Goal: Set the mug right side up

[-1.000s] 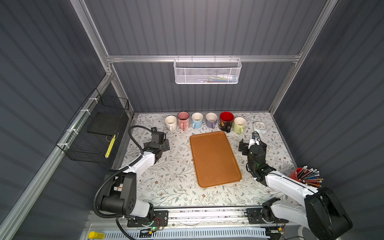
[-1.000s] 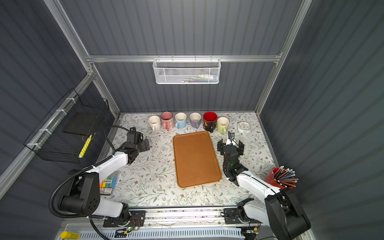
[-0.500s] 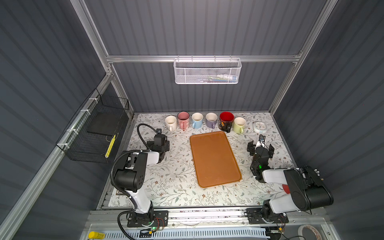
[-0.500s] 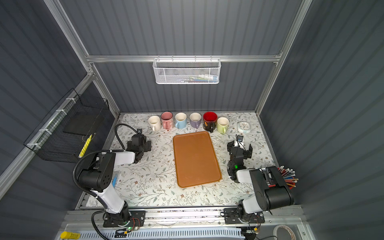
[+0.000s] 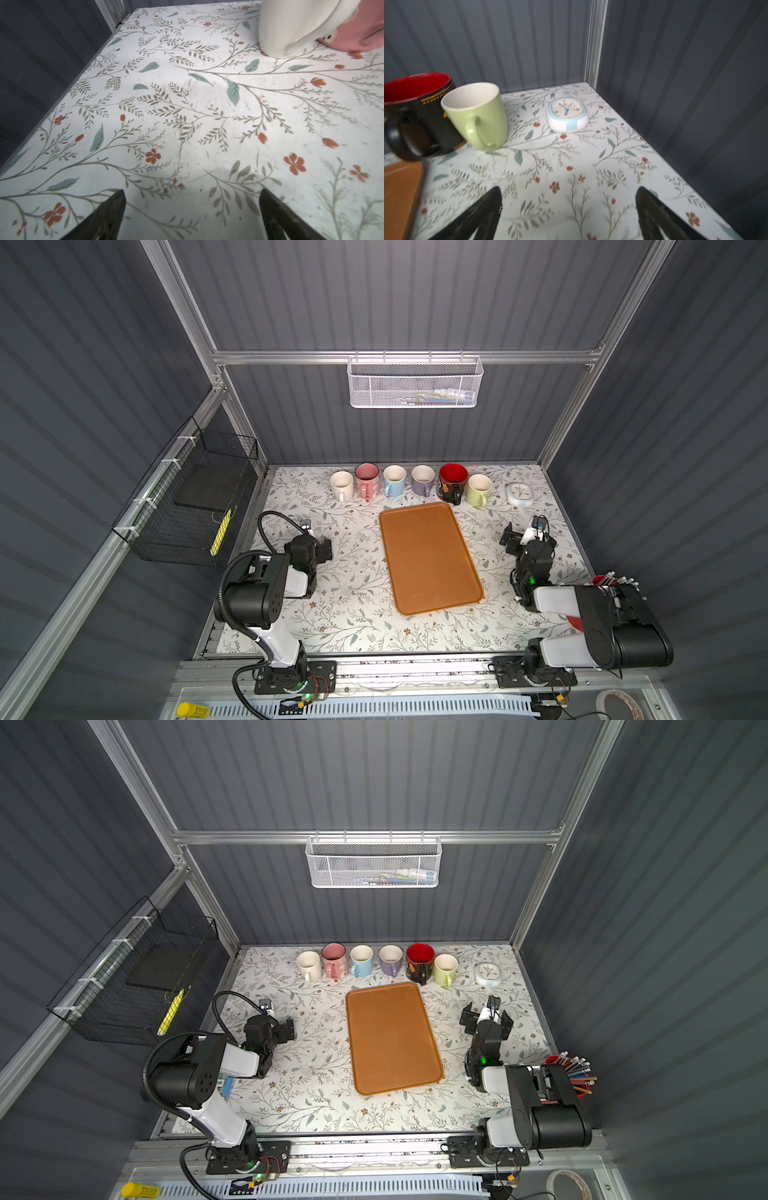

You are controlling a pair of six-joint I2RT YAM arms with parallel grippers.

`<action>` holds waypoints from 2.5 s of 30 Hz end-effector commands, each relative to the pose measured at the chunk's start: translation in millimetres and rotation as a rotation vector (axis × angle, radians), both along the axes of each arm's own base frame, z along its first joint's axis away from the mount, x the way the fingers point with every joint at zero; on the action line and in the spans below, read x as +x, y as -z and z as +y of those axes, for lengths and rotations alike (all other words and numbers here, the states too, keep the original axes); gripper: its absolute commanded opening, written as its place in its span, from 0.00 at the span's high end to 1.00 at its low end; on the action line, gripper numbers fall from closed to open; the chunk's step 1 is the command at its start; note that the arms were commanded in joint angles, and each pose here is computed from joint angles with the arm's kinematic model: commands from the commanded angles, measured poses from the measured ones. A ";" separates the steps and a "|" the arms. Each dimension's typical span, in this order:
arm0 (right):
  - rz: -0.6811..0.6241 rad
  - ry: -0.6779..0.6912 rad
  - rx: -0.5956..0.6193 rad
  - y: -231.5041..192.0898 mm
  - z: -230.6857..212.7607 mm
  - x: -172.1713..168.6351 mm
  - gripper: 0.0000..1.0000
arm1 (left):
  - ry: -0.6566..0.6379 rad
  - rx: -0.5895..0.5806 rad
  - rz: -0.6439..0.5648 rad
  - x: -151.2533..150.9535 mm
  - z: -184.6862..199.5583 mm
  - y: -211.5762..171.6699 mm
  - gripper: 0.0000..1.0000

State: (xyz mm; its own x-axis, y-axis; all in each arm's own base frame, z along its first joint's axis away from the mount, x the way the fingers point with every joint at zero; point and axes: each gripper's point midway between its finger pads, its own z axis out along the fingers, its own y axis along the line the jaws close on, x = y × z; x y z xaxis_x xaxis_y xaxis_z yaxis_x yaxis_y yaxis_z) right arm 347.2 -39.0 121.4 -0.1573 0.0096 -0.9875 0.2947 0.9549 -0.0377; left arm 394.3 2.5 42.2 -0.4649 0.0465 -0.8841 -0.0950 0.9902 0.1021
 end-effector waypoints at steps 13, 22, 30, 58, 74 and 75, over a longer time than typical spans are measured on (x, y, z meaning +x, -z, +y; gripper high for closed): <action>0.088 -0.235 0.145 4.0 11.0 40.7 0.01 | 0.078 -0.033 -0.052 24.5 -12.2 -19.3 0.00; 0.070 -0.231 0.115 1.4 14.3 38.8 0.01 | 0.077 -0.033 -0.054 24.0 -11.9 -19.4 0.00; 0.075 -0.236 0.115 2.3 15.3 39.3 0.01 | 0.078 -0.033 -0.055 23.8 -12.0 -19.4 0.00; 0.077 -0.238 0.116 2.4 15.6 39.7 0.01 | 0.076 -0.032 -0.056 24.3 -11.6 -19.9 0.00; 0.080 -0.239 0.113 2.7 15.8 40.5 0.01 | 0.076 -0.031 -0.058 24.2 -11.6 -20.1 0.00; 0.082 -0.240 0.116 3.0 16.0 40.8 0.01 | 0.077 -0.030 -0.057 24.3 -11.6 -19.7 0.00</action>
State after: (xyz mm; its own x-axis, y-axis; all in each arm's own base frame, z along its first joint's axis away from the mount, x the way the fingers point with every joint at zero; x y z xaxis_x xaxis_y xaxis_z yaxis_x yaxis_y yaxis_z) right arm 387.1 -25.9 118.8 -0.2430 0.0676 -0.9677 0.0683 0.9963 0.0524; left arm 416.0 -10.8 62.6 -0.4108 0.0430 -0.9107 -0.0276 0.9978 0.0596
